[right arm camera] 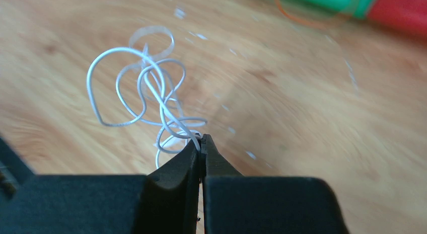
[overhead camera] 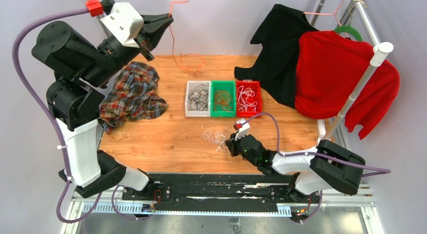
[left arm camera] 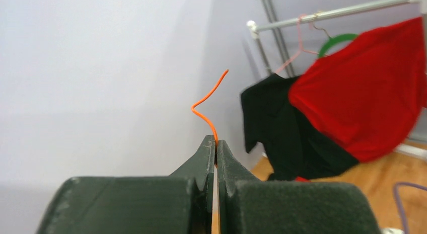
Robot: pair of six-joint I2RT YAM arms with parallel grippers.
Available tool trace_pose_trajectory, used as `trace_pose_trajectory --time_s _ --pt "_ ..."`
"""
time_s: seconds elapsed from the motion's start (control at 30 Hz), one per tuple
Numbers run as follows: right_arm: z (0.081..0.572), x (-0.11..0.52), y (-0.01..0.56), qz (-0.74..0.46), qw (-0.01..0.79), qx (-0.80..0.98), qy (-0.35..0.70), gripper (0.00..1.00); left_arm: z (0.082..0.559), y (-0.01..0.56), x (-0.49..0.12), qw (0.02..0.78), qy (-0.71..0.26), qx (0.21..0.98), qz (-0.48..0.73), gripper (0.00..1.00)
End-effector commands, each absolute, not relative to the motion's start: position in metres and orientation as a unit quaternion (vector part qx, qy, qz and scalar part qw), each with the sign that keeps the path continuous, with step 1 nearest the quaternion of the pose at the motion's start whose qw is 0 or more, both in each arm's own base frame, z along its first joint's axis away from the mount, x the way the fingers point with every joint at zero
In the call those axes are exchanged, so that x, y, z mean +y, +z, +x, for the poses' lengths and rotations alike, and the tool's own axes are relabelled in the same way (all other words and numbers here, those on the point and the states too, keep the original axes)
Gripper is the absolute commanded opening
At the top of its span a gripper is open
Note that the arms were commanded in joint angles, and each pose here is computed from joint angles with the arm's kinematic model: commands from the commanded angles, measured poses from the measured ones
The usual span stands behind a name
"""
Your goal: Untangle the cables
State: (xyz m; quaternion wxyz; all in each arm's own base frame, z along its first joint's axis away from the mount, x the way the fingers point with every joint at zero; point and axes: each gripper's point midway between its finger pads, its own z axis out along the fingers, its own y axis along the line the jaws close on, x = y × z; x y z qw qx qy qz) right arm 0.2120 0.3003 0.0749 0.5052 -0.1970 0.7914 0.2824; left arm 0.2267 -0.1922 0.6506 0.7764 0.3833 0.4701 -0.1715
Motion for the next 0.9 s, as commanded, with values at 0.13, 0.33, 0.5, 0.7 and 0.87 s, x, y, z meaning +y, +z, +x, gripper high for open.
trace_pose_trajectory --time_s 0.13,0.33,0.5,0.7,0.87 --pt "0.217 0.247 0.044 -0.087 0.51 0.821 0.242 0.01 0.245 0.7 -0.162 0.852 -0.072 0.418 0.307 0.0" --pt "0.215 0.241 0.085 -0.07 0.539 0.792 0.278 0.01 0.268 0.656 -0.209 0.805 -0.143 0.455 0.351 0.0" --pt "0.221 0.21 0.135 -0.009 0.585 0.763 0.274 0.01 0.307 0.589 -0.25 0.747 -0.154 0.516 0.391 0.0" --pt "0.225 0.175 0.185 0.03 0.615 0.74 0.271 0.01 0.362 0.497 -0.279 0.68 -0.113 0.582 0.432 0.0" --pt "0.227 0.147 0.218 0.047 0.637 0.728 0.249 0.01 0.4 0.44 -0.296 0.635 -0.078 0.61 0.467 0.0"
